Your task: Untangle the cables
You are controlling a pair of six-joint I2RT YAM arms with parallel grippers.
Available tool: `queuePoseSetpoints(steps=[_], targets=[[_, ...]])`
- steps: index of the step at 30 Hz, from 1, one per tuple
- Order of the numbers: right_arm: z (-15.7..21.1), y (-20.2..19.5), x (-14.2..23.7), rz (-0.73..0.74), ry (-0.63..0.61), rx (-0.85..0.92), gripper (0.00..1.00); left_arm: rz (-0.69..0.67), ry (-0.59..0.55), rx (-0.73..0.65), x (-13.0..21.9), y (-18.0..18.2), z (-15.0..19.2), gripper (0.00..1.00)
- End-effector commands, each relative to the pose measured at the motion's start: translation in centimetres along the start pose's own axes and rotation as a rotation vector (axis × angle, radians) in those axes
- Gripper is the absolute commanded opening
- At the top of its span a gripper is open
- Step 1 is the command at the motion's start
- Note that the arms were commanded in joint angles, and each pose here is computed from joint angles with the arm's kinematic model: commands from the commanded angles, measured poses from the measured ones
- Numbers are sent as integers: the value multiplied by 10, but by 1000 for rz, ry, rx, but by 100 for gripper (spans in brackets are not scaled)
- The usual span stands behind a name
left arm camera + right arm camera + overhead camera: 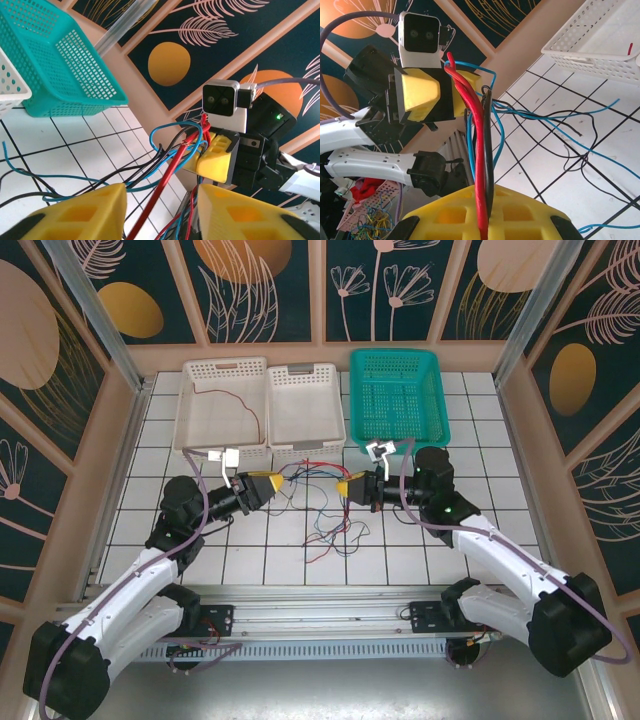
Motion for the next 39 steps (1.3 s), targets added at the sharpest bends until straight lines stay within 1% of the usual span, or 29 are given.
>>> queuePoseSetpoints(steps=[1,9,13,16,18,19,24,27,30,34,36,39], targets=[[-8,11,-2,-49,-17,40,0,62,-4,-42,3,-15,-1,32],[-7,2,-4,-12,-14,18,0,63,-10,-45,5,-16,0,0],[-4,-10,-6,38,-6,-5,0,32,-37,-40,6,-13,-4,0],[-2,-31,-8,142,3,-39,0,-25,-78,-21,8,-6,-11,0],[2,-52,-8,242,19,-70,2,-60,-106,1,8,-1,-15,0],[4,-59,-8,266,29,-81,4,-77,-118,9,9,2,-17,0],[12,-92,-5,420,51,-119,30,-178,-176,54,11,22,-22,0],[16,-101,-3,462,56,-126,39,-247,-202,90,13,38,-22,0],[14,-98,-2,452,52,-121,43,-260,-206,117,13,44,-20,0],[12,-78,-9,360,46,-75,46,-231,-217,128,13,38,-23,0],[18,-63,-21,291,74,-41,47,-213,-228,128,13,30,-27,0],[31,-54,-36,270,123,4,48,-180,-249,124,15,17,-35,0]])
Point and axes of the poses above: each hand's point on the last joint's axis, 136 mm out from that joint toward the fingers, its own x axis back along the fingers, its own y axis along the line the jaws close on, z = x × y, the point moved 2 cm from there along x, back along the fingers, and after that the axes turned 5 degrees about x, right-handed, at the moved point
